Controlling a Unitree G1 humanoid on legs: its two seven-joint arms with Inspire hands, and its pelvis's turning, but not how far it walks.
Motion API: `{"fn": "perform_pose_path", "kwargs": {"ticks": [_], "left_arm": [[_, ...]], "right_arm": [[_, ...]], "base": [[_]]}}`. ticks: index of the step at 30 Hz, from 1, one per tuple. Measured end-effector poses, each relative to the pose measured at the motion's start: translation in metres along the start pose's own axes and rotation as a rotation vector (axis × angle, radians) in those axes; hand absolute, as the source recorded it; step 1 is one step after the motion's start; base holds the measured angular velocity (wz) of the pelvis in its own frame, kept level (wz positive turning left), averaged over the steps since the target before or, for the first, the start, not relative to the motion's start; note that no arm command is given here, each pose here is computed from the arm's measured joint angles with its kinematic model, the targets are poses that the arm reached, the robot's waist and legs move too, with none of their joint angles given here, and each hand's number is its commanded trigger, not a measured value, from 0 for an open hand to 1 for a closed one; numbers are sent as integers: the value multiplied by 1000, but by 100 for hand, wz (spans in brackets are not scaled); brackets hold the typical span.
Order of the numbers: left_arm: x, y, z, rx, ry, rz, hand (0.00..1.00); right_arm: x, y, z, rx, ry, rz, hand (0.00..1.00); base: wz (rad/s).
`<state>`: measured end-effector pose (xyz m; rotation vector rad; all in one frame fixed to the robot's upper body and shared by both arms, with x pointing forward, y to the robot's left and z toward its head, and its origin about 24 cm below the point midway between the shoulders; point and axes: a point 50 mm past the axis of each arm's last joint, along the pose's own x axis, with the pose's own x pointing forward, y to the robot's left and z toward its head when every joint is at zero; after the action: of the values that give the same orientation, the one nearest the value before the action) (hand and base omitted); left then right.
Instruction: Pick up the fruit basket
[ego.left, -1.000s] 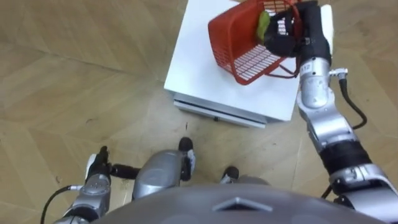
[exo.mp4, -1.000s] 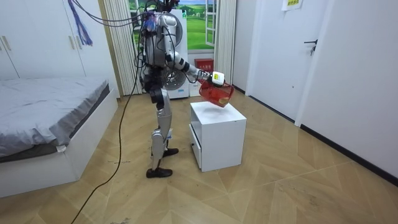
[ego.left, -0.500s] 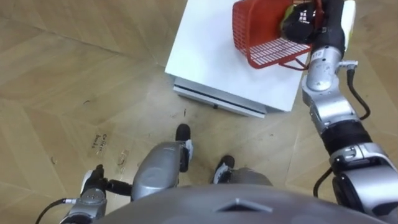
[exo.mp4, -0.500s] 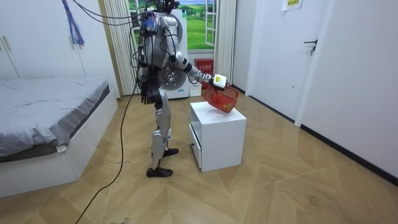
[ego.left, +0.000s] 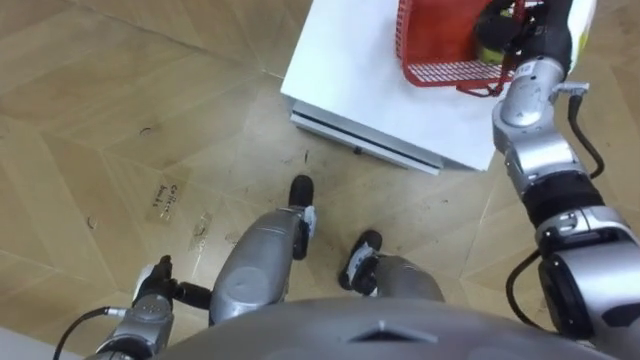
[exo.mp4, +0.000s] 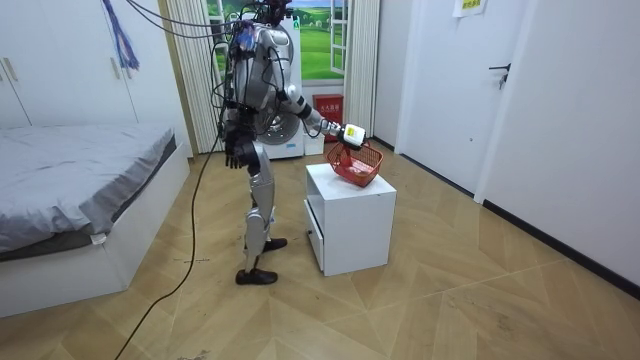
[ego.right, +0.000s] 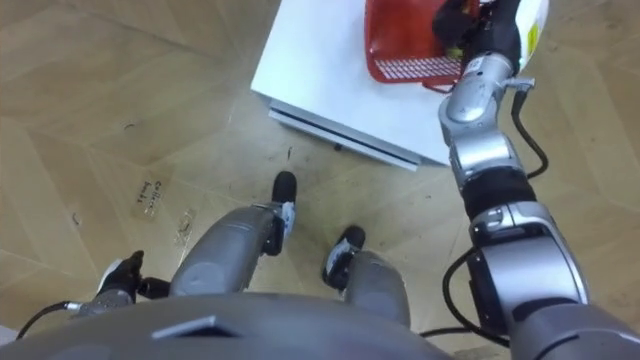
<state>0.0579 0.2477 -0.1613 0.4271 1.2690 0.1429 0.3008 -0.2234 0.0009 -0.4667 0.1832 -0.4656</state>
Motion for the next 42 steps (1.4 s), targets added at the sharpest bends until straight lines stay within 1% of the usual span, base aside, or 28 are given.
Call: {"fn": "perform_pose_path", "kwargs": {"ticks": [8,16,27,31,34,39,42], "left_arm": [[0,1,-2,17,14,-4,0],[0,2,-3,20,21,-4,0],[0,5,-3,16,22,0,0],[0,7,-2,-10,16,-5,0],[1,11,-3,-18,13,14,0],[0,15,-4,-47,3,32,0],[-1,16,3,-53,-41,46,0]], "right_arm": [[-6,2,-15,-32,67,61,0],[-8,5,-18,-36,79,112,0],[-17,7,-31,-55,106,168,0],[-24,3,-32,-28,90,175,0],[-30,-4,-35,-43,63,167,0],[-33,-14,-30,-28,11,153,0],[-42,-20,-44,-84,30,160,0]], "base": [[-2],[0],[0],[-2],[-7],[-11],[-7]]}}
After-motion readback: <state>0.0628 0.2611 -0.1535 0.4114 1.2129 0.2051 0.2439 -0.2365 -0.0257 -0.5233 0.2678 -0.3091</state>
